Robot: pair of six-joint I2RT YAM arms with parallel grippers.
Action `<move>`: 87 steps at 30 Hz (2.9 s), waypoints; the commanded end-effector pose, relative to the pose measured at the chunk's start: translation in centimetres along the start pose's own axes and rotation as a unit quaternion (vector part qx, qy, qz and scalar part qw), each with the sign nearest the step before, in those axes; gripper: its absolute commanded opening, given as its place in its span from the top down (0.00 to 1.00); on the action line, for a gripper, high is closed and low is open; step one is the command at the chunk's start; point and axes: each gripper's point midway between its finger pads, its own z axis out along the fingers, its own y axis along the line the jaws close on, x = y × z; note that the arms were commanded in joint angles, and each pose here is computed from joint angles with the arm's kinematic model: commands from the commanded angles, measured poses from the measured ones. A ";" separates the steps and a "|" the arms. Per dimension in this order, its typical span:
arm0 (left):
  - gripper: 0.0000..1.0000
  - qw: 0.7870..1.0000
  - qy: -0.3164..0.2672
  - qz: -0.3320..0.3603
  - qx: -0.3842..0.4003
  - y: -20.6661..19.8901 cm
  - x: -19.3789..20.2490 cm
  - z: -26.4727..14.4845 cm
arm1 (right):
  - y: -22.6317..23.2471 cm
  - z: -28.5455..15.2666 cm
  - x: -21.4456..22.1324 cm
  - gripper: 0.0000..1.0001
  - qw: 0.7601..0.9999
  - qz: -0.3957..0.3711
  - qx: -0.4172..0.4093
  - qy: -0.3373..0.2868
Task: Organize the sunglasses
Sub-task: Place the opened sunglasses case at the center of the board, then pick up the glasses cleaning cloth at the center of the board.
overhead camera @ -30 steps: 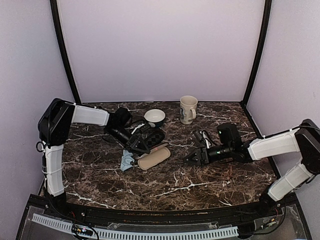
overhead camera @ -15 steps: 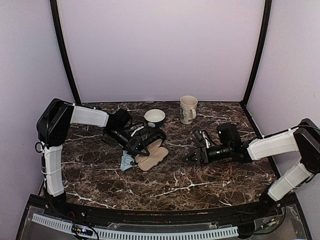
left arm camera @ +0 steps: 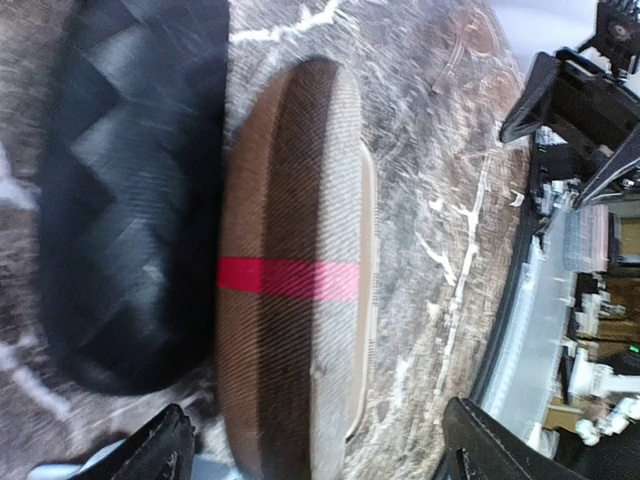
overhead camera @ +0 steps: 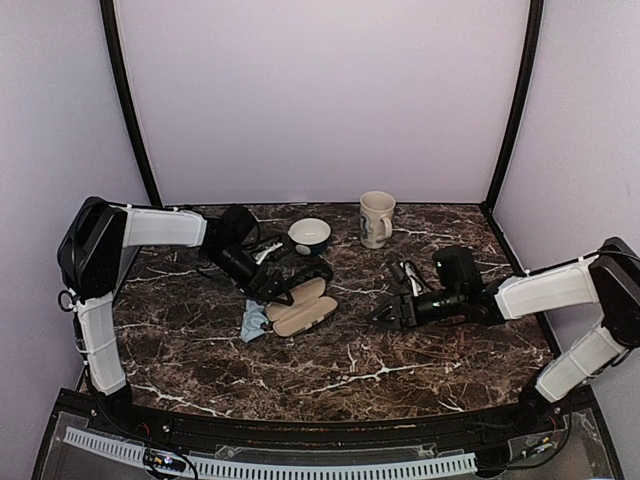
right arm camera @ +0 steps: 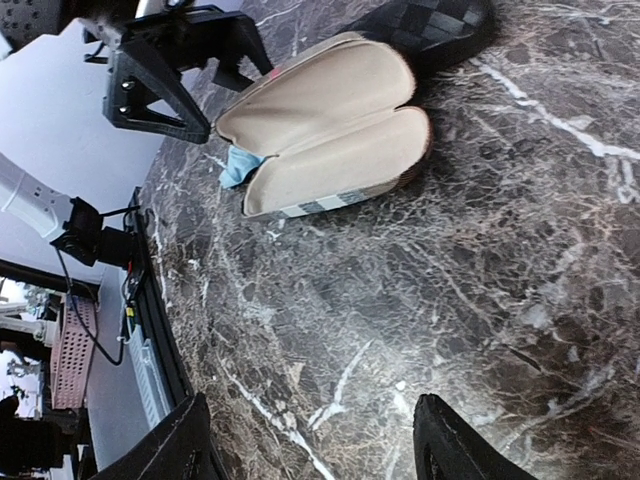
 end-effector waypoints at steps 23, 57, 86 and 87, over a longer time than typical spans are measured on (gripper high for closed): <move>0.35 0.953 -0.102 -0.057 -0.280 2.3 6.1 -5.7 | -3.2 -3.8 -5.2 0.32 0.976 0.005 0.215 -0.045; 0.78 0.954 -0.063 -0.022 -0.292 1.1 8.0 0.1 | -3.8 -1.0 -3.4 0.33 0.979 0.010 0.203 -0.013; 1.00 0.979 -0.049 0.131 -0.148 -12.3 8.8 -6.7 | 0.0 0.0 -5.0 0.34 0.989 -0.045 0.136 -0.024; 1.00 0.979 -0.054 0.140 -0.135 -13.4 8.7 -7.2 | 0.3 0.1 -5.1 0.34 0.990 -0.050 0.131 -0.024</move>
